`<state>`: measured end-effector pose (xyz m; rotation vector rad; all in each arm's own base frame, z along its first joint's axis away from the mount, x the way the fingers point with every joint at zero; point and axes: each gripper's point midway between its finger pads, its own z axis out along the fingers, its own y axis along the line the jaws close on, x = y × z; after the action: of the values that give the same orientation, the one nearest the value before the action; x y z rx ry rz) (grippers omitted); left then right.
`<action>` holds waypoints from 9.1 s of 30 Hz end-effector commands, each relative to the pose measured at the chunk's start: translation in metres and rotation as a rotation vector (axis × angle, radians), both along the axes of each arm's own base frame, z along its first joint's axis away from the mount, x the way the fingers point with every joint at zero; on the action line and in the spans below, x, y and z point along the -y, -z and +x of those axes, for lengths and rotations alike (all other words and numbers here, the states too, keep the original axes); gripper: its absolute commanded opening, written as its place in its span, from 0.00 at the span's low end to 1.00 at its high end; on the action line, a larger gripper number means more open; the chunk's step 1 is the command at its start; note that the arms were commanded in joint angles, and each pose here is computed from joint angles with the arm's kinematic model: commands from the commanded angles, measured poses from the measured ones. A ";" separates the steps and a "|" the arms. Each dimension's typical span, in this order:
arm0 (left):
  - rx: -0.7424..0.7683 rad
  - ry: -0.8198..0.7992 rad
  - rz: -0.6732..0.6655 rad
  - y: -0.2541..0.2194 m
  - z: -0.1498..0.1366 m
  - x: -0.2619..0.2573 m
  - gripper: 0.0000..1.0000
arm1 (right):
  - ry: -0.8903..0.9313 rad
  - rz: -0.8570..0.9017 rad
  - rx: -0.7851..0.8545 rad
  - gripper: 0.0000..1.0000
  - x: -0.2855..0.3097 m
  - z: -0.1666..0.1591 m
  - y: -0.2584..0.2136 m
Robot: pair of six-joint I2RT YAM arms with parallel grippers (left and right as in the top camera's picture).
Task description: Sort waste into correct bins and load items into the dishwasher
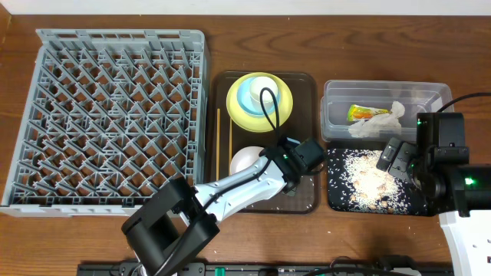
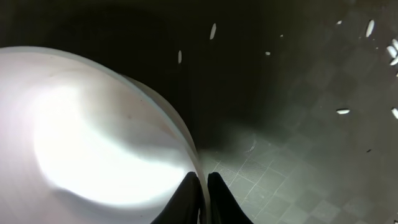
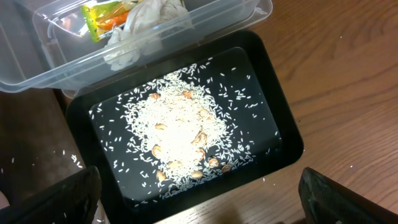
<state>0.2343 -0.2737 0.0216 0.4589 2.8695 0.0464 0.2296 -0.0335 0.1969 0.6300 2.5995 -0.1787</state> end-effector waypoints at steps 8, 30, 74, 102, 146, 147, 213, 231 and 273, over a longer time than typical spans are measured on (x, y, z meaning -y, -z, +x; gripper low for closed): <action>0.023 0.041 -0.001 0.001 0.005 0.004 0.08 | 0.008 -0.008 0.002 0.99 0.003 0.000 -0.002; 0.039 0.096 -0.019 -0.018 0.002 0.003 0.17 | 0.008 -0.008 0.003 0.99 0.003 0.000 -0.002; 0.124 0.104 -0.434 -0.155 0.049 0.001 0.08 | 0.008 -0.008 0.003 0.99 0.003 0.000 -0.002; -0.144 0.041 -0.699 -0.143 0.027 -0.083 0.07 | 0.008 -0.008 0.003 0.99 0.003 0.000 -0.002; 0.144 0.269 -0.033 0.029 0.018 0.015 0.08 | 0.008 -0.008 0.003 0.99 0.003 0.000 -0.002; 0.138 0.269 -0.026 0.030 0.017 0.013 0.08 | 0.008 -0.008 0.002 0.99 0.003 0.000 -0.002; -0.003 -0.298 -1.622 -0.177 0.243 -0.242 0.07 | 0.008 -0.008 0.003 0.99 0.003 0.000 -0.002; 0.023 -0.276 -1.609 -0.160 0.224 -0.269 0.17 | 0.008 -0.008 0.002 0.99 0.003 0.000 -0.002; 0.101 -0.296 -1.591 -0.128 0.203 -0.289 0.77 | 0.008 -0.008 0.003 0.99 0.003 0.000 -0.002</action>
<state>0.4411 0.0118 0.1511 -0.3154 1.9317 -1.8315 0.2296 -0.0334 0.1965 0.6301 2.6015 -0.1790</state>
